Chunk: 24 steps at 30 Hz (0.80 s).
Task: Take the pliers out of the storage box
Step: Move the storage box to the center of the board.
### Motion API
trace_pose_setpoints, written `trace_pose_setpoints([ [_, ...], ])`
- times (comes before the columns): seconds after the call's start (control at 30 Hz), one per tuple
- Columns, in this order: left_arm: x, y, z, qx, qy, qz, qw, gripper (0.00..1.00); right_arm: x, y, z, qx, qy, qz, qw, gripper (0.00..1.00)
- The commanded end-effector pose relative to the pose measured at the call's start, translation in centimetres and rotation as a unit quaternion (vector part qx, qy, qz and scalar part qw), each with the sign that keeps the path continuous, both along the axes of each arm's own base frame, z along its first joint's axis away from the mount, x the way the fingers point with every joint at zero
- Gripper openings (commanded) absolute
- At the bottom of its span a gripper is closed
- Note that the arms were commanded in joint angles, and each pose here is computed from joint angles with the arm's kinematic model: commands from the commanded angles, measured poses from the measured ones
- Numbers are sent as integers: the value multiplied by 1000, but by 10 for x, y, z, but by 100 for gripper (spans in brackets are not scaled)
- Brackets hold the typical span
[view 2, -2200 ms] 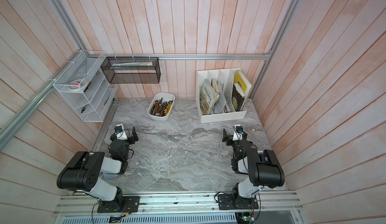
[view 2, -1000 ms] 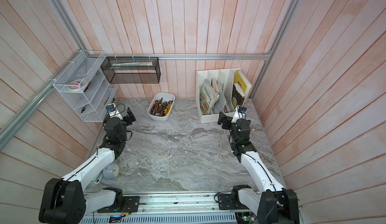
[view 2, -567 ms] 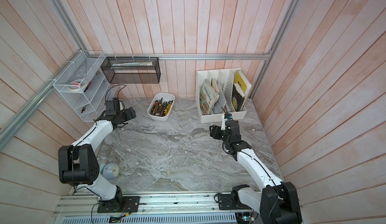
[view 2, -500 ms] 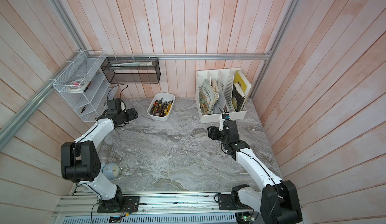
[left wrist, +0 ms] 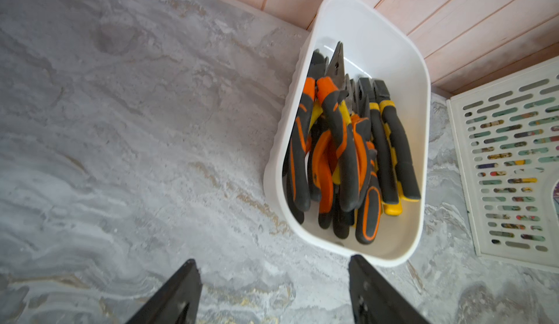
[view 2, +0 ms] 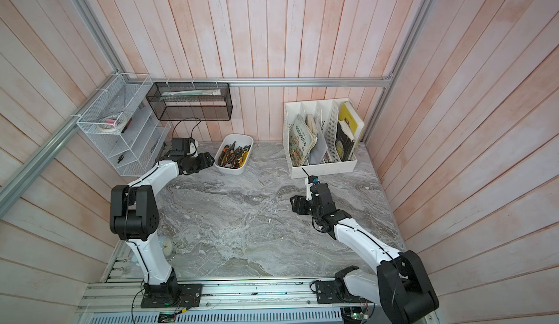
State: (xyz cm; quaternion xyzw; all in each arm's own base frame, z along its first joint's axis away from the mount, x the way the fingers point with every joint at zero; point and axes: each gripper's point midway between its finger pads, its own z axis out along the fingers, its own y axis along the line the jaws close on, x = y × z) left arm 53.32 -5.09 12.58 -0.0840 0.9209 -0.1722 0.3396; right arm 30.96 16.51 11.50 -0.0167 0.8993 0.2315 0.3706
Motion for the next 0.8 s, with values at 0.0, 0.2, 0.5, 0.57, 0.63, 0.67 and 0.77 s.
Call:
trace_pose_setpoints([
  [0.0,19,-3,1,15,-11,-3,1000,76,7,6,8,-7,-15,-4,1000,70],
  [0.2,39,-2,-7,25,-15,-4,1000,70,3,15,8,-7,-23,1,1000,70],
  [0.5,61,-2,-31,41,-8,-11,999,67,-2,21,9,-20,-24,12,999,69],
  [0.57,65,-5,-38,41,-5,-15,999,65,-4,22,10,-26,-21,16,999,69],
  [0.63,69,-10,-45,48,-2,-22,999,64,-5,22,10,-32,-20,19,999,69],
  [0.67,70,-13,-49,49,2,-24,999,62,-5,21,9,-35,-18,18,999,68],
  [0.77,74,-18,-58,56,4,-22,998,55,-5,21,10,-39,-17,21,999,66],
])
